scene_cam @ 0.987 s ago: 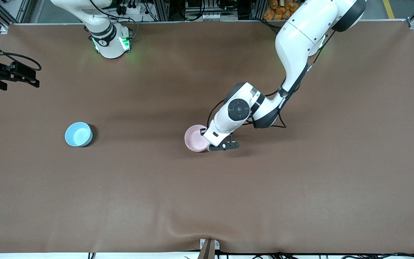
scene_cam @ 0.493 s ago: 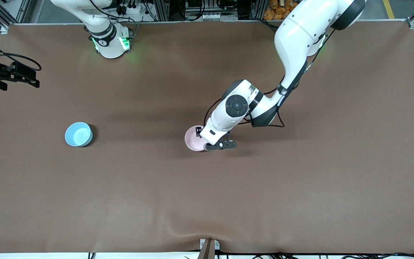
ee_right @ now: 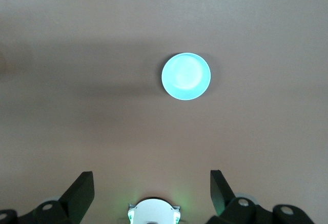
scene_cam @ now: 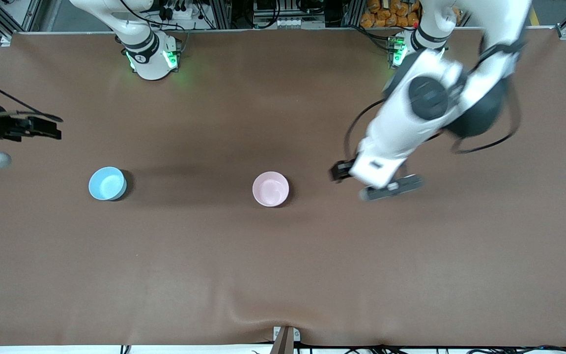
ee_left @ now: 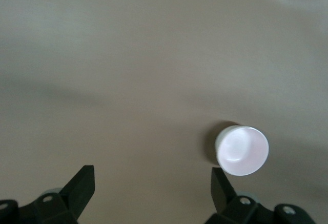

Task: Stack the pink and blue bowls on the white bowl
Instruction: 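Raise the left gripper away while the right gripper reaches the blue bowl, then grasp the light blue bowl rim with the right gripper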

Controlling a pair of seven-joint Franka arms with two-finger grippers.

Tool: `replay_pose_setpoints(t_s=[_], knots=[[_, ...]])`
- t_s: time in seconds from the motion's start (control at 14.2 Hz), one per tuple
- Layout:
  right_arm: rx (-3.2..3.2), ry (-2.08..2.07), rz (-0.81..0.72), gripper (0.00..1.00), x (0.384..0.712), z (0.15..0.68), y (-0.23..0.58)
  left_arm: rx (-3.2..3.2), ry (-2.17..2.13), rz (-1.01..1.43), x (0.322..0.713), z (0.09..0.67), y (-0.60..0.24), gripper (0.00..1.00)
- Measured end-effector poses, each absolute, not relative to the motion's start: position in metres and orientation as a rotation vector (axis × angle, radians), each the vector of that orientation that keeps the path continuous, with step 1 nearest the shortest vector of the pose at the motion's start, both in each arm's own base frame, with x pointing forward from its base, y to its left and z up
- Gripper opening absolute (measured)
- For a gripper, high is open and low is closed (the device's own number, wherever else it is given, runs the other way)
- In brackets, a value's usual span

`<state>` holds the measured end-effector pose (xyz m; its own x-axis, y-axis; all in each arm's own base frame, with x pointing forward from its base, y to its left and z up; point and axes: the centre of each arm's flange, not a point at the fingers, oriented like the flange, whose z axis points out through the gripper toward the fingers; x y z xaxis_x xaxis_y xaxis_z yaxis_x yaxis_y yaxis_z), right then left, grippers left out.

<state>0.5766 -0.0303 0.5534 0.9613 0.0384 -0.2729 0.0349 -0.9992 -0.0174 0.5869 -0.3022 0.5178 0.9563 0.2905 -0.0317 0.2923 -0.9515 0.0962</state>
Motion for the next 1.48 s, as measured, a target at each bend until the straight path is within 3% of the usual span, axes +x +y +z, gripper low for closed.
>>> replay_pose_setpoints(t_s=[0.42,0.92,1.06,1.13,1.27,1.34,1.48], knots=[[-3.088,0.036,0.495,1.0,0.598,0.457,-0.071,3.068,0.422,0.015,0.569,0.609,-0.19,1.0],[-3.102,0.011,0.317,1.0,0.577,0.321,-0.123,3.092,0.346,0.051,0.567,0.635,-0.115,1.0],[-3.099,0.015,0.311,0.95,0.575,0.295,-0.135,3.098,0.316,0.069,0.562,0.643,-0.113,1.0],[-3.097,0.014,0.312,0.85,0.575,0.285,-0.141,3.104,0.3,0.078,0.561,0.646,-0.111,1.0],[-3.099,0.009,0.298,0.81,0.574,0.267,-0.146,3.116,0.256,0.085,0.56,0.649,-0.098,1.0],[-3.105,0.006,0.273,0.72,0.573,0.258,-0.146,3.123,0.228,0.08,0.559,0.649,-0.09,1.0],[-3.113,0.003,0.232,0.69,0.566,0.239,-0.144,3.131,0.203,0.062,0.558,0.649,-0.078,1.0]])
